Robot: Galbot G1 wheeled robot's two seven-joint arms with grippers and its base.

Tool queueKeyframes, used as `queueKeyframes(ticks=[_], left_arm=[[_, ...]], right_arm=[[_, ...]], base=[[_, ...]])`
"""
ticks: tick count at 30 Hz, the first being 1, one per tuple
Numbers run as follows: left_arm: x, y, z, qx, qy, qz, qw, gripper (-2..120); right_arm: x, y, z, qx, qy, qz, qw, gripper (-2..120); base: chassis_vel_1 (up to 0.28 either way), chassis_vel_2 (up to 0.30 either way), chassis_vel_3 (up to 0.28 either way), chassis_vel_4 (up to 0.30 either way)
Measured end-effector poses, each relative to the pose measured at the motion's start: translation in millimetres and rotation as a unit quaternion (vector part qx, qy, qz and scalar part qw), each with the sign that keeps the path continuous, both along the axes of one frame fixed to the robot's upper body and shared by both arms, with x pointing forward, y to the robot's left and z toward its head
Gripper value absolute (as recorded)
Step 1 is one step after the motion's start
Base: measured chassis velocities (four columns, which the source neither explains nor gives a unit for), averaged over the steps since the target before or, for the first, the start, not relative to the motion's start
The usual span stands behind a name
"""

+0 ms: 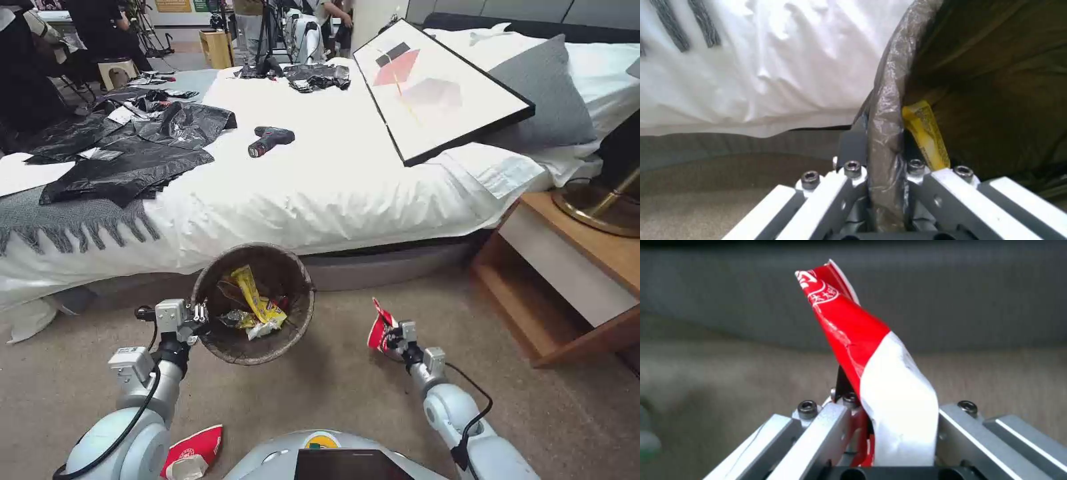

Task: Pick up the trash bin, then pick up the garbage from the floor and place it into the trash bin.

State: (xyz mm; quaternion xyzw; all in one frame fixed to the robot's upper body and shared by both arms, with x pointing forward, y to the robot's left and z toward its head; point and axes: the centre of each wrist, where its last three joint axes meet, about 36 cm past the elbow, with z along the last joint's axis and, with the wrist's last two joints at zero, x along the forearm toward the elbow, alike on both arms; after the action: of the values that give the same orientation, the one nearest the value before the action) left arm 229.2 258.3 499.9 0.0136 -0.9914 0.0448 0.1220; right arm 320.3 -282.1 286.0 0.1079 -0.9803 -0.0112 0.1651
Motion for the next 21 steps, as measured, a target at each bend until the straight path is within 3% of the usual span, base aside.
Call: queueKeyframes(ticks=[9,12,21], left_arm=[[0,0,0,0.000,0.000,0.000,1.0000,0],[0,0,0,0.000,0.001,-0.001,1.0000,0],[-2,0,-1,0.001,0.006,-0.002,1.0000,0]], right_arm=[[16,16,80,0.005,-0.075,0.062,0.995,3],[28,27,123,0.013,-0.103,0.100,0.990,3],[52,43,208,0.025,-0.147,0.183,0.972,3]], base=[[0.000,0.000,0.000,0.000],[0.000,0.000,0.000,0.000],[0.000,0.000,0.000,0.000]])
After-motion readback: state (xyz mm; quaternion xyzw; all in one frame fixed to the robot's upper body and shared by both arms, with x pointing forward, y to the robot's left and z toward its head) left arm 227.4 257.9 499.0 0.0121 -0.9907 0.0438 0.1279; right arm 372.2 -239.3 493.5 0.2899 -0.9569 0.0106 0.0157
